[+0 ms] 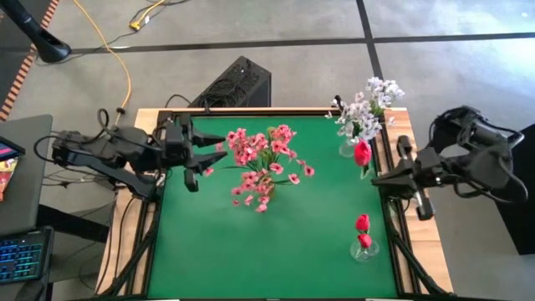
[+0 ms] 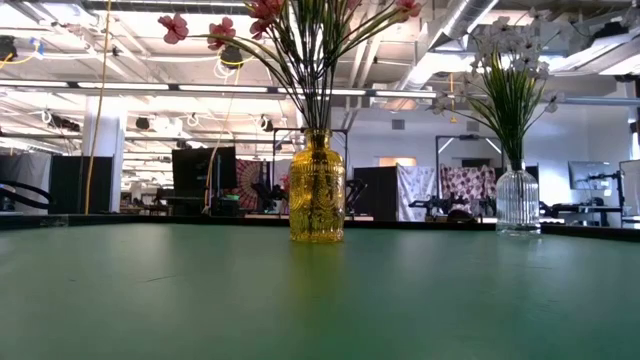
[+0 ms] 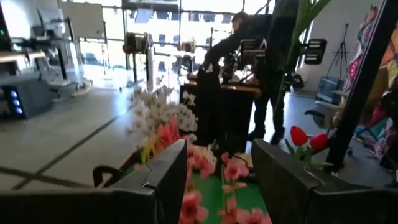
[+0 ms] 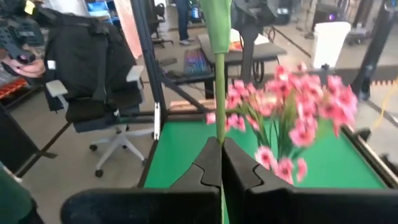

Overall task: Sort flowers into vase by color
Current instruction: Put the red flower into the bottom transparent vase

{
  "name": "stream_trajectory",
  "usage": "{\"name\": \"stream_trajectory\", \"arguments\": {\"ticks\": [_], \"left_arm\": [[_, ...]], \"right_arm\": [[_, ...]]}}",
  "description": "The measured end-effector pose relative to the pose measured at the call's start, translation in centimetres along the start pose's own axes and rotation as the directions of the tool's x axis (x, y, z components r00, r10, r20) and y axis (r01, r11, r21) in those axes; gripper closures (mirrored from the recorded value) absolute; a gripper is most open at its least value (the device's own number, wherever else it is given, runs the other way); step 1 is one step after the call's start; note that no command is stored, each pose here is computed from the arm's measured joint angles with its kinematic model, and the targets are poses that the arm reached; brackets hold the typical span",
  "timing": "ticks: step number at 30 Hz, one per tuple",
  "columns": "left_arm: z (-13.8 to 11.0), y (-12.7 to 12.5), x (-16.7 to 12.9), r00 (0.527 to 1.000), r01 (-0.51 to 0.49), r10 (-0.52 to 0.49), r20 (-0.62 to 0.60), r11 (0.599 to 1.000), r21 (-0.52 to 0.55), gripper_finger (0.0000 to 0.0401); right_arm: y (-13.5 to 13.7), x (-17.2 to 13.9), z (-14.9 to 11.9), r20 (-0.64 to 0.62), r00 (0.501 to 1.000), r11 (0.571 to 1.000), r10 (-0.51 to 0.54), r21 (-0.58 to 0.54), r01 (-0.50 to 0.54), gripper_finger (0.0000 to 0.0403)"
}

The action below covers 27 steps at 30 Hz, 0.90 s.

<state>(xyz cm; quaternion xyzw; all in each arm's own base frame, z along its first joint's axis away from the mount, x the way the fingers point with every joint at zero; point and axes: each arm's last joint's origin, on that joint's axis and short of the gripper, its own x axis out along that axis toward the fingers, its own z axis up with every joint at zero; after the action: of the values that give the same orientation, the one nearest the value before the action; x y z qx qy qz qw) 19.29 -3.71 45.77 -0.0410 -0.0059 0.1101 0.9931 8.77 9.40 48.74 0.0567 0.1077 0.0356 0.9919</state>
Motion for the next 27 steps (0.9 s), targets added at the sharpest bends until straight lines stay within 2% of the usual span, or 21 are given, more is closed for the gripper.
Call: {"name": "stream_trajectory", "arguments": {"ticks": [5,10,13,18,21,27], "left_arm": [[-1.5,-0.1,0.4,0.999,-0.004,0.002,-0.033,0.998,-0.062,0.0233],[-1.8,-0.1,0.5,0.999,-0.008,0.004,-0.044,0.995,-0.101,0.0233],[-1.8,-0.1,0.5,0.999,-0.019,0.015,-0.038,0.994,-0.103,0.0233],[-1.8,0.1,0.5,0.997,-0.067,0.064,-0.032,0.990,-0.123,0.0233],[-1.8,0.1,0.5,0.996,-0.085,0.082,-0.031,0.988,-0.128,0.0233],[-1.8,0.2,0.5,0.994,-0.110,0.107,-0.028,0.982,-0.154,0.0233]], "right_arm": [[0.6,-1.2,-3.3,-0.045,0.998,0.999,-0.034,0.029,0.035,0.0380],[2.6,-2.1,-6.9,-0.040,0.999,0.999,0.032,0.035,-0.030,0.0380],[3.5,-3.2,-9.0,0.013,0.998,0.997,0.063,0.038,-0.063,0.0381],[4.7,-5.0,-13.4,0.188,0.978,0.995,0.094,0.013,-0.098,0.0382],[5.0,-5.1,-16.1,0.195,0.972,0.991,0.128,0.020,-0.135,0.0382],[5.5,-3.8,-20.5,0.199,0.975,0.995,0.096,-0.006,-0.096,0.0382]]}}
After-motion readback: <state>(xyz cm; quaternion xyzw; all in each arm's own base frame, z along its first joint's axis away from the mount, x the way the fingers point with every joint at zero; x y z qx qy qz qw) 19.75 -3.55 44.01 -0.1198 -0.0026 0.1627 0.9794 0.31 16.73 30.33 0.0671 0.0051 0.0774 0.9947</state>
